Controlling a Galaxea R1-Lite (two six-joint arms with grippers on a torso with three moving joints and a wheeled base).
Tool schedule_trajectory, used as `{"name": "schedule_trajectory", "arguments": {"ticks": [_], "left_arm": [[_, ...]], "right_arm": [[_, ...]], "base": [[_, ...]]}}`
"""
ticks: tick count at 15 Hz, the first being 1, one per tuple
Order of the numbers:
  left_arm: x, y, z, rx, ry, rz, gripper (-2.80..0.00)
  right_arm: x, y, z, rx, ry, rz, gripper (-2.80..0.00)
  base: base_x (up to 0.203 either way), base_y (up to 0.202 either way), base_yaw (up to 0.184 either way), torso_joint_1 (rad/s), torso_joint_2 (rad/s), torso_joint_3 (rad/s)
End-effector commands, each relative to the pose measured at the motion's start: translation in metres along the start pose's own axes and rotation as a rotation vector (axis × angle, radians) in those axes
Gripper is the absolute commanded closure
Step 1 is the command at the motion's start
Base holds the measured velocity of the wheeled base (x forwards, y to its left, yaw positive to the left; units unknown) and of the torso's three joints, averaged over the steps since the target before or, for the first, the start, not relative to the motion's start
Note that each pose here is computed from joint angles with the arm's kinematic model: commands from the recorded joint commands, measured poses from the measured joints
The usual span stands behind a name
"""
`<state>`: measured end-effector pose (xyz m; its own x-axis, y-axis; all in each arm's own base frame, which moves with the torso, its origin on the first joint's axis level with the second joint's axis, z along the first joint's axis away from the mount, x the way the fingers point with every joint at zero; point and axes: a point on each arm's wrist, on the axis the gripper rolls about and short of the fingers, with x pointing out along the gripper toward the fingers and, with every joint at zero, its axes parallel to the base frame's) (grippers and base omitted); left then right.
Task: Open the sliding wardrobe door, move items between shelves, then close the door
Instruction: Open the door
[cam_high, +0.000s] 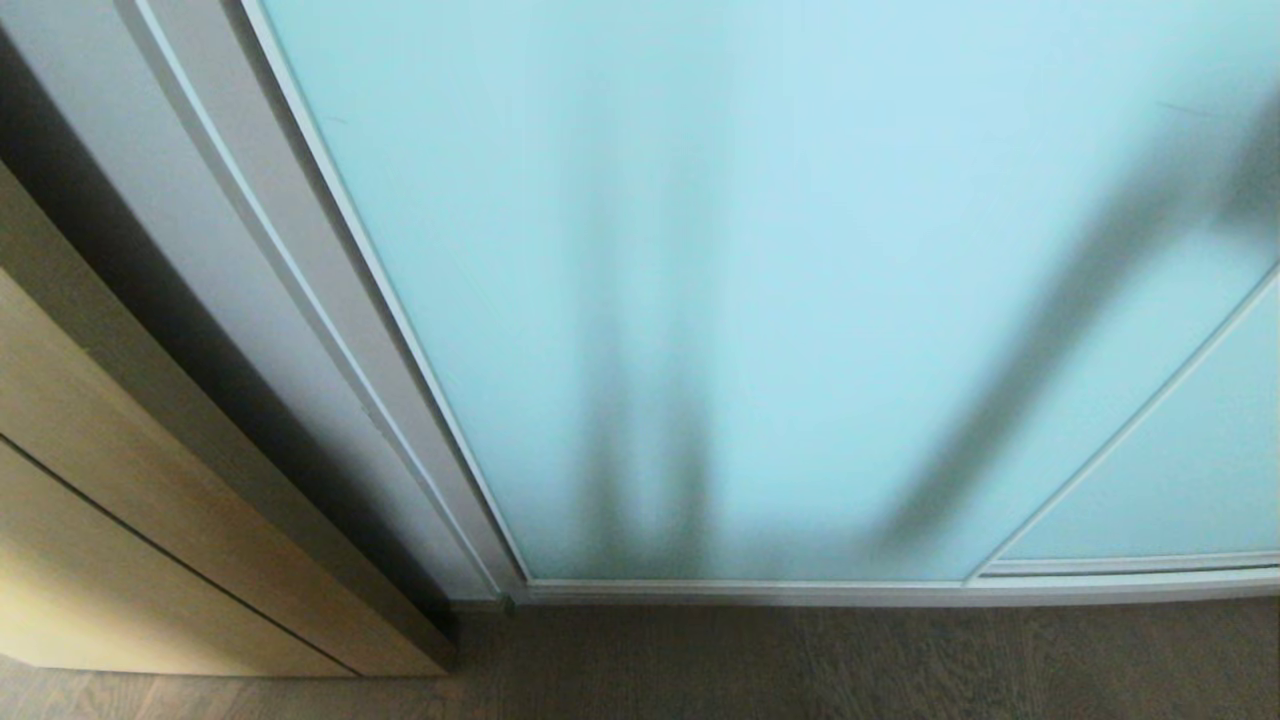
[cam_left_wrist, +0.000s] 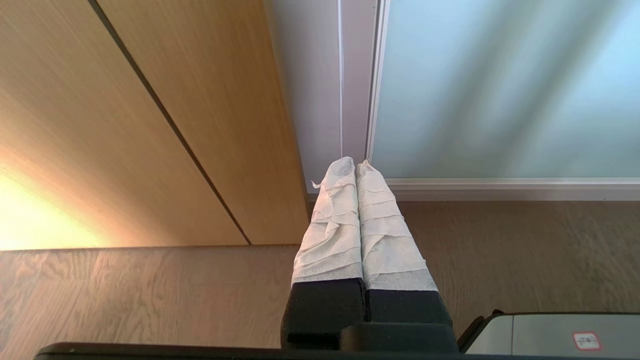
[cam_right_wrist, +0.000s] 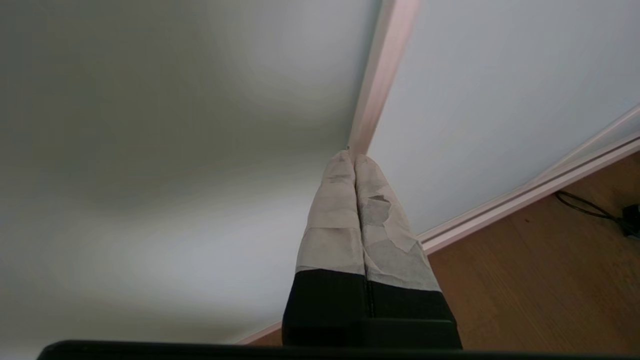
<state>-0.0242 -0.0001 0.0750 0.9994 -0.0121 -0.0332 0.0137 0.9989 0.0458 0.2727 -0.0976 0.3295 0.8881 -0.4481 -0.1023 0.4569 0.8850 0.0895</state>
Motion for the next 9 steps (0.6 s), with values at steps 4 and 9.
{"name": "schedule_trajectory", "arguments": {"ticks": [4,9], "left_arm": [[0.0,0.0,0.0,0.0,0.001,0.0,0.0],[0.0,0.0,0.0,0.0,0.002,0.0,0.0]], "right_arm": [[0.014,-0.001,-0.002,0.002,-0.003,-0.012,0.0],[0.025,0.0,-0.004,0.003,-0.002,-0.013,0.0]], "base": [[0.0,0.0,0.0,0.0,0.0,0.0],[0.0,0.0,0.0,0.0,0.0,0.0]]}}
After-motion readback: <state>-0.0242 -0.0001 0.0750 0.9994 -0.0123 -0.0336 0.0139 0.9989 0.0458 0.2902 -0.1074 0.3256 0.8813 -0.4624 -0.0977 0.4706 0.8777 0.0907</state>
